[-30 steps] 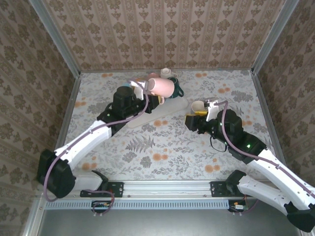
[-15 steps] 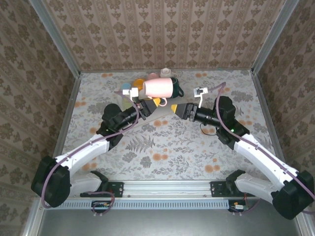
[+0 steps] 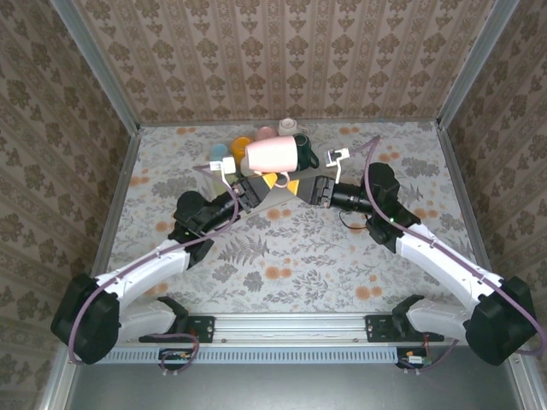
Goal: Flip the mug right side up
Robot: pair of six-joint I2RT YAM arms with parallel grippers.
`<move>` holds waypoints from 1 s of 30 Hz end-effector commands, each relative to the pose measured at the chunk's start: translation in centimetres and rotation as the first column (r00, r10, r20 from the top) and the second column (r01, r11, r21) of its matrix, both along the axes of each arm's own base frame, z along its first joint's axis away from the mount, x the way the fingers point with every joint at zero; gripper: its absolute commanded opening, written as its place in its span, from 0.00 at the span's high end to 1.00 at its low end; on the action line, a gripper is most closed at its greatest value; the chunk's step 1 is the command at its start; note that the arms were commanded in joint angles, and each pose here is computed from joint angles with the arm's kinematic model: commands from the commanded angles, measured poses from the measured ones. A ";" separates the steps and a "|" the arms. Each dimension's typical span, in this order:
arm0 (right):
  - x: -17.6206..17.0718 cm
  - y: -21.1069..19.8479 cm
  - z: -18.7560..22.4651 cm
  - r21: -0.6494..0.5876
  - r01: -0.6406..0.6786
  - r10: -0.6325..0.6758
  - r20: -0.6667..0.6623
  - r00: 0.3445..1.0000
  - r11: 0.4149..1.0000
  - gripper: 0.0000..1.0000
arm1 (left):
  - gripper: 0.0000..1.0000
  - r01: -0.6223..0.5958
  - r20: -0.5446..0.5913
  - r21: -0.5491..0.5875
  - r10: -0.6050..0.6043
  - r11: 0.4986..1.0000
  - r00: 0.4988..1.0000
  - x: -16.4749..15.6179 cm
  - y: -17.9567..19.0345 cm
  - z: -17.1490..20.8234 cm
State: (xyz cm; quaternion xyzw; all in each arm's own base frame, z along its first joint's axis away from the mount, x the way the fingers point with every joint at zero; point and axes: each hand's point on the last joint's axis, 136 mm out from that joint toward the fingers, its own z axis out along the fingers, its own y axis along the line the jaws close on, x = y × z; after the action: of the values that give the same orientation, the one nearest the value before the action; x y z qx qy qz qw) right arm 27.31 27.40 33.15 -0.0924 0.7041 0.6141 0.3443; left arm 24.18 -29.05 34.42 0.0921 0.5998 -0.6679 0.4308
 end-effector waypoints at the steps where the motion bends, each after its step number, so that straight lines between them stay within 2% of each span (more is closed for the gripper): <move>1: -0.5 0.5 3.0 0.055 -0.045 0.041 0.072 0.997 0.997 0.34 | 1.00 0.022 0.115 -0.129 -0.007 0.991 0.993 -1.8 0.8 5.2; 11: -2.1 1.2 5.3 0.157 -0.153 0.130 0.147 0.981 0.976 0.52 | 1.00 0.084 0.071 -0.219 -0.070 0.972 0.995 -2.4 0.3 5.7; 13: -2.1 1.2 5.2 0.162 -0.149 0.126 0.141 0.982 0.976 0.62 | 1.00 0.099 0.073 -0.229 -0.084 0.968 0.994 -2.6 0.1 5.7; 15: -2.1 1.2 5.0 0.162 -0.146 0.125 0.132 0.983 0.976 0.67 | 1.00 0.109 0.072 -0.233 -0.095 0.966 0.993 -2.7 0.0 5.7; 17: -2.1 1.3 5.0 0.162 -0.148 0.128 0.128 0.983 0.976 0.71 | 1.00 0.119 0.074 -0.232 -0.105 0.965 0.992 -2.8 -0.2 5.6; 24: -2.4 1.4 5.0 0.160 -0.150 0.131 0.123 0.984 0.976 0.75 | 1.00 0.145 0.084 -0.210 -0.130 0.967 0.988 -3.5 -0.9 5.3; 30: -2.2 1.0 4.9 0.139 -0.110 0.094 0.119 0.988 0.984 0.90 | 0.91 0.145 0.102 -0.143 -0.131 0.979 0.986 -3.9 -1.2 4.5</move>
State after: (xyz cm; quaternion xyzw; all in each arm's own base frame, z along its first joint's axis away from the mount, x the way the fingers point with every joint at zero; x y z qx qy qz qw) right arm 26.46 28.54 36.62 -0.1164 0.6467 0.6707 0.3440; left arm 21.84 -30.29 37.06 0.0866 0.5433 -0.7361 0.3944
